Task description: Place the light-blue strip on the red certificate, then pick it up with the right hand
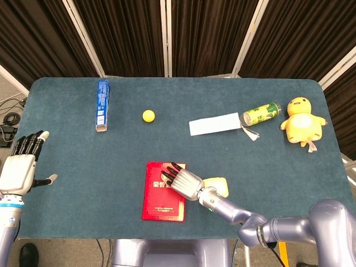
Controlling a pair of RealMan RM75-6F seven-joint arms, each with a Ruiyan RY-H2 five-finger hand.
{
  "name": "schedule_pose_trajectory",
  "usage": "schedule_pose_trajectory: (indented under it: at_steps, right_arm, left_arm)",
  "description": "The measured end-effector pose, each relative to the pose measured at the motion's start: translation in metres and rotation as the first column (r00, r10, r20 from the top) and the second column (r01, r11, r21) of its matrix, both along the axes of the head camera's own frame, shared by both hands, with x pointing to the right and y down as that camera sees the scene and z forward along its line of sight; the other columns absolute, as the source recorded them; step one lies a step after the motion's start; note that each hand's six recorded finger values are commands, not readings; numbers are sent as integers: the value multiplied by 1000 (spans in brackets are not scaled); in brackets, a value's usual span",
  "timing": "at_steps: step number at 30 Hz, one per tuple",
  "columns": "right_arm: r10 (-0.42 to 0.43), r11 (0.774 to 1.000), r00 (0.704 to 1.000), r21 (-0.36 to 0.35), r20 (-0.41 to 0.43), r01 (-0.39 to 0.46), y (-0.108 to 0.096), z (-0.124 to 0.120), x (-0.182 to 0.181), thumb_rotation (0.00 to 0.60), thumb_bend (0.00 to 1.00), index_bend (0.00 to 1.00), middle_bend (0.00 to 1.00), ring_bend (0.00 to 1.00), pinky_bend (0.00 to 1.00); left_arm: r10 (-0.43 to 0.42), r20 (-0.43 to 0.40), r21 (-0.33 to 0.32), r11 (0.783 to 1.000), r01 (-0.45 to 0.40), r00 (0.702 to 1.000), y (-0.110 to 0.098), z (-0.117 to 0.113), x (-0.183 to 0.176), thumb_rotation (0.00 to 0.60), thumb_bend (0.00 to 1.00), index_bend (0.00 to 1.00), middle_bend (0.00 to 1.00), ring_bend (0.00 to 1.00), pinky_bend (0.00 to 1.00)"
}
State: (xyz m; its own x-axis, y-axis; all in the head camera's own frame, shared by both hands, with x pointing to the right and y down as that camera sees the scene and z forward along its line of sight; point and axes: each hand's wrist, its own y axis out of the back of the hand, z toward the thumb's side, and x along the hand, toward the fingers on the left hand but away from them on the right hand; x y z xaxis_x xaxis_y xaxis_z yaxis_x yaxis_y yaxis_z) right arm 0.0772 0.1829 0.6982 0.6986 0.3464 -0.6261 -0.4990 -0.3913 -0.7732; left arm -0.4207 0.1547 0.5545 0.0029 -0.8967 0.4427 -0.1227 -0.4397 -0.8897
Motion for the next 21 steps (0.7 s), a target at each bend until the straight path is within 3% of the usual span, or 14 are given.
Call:
schedule_pose_trajectory:
  at_steps: [21]
  right_arm:
    - [6, 1000, 1000, 16, 12, -6, -3, -6, -9, 600, 921, 281, 0, 0, 0]
  left_arm:
    - [1, -7, 0, 1000, -1, 1000, -1, -1, 1, 600, 0, 0, 0, 0, 0]
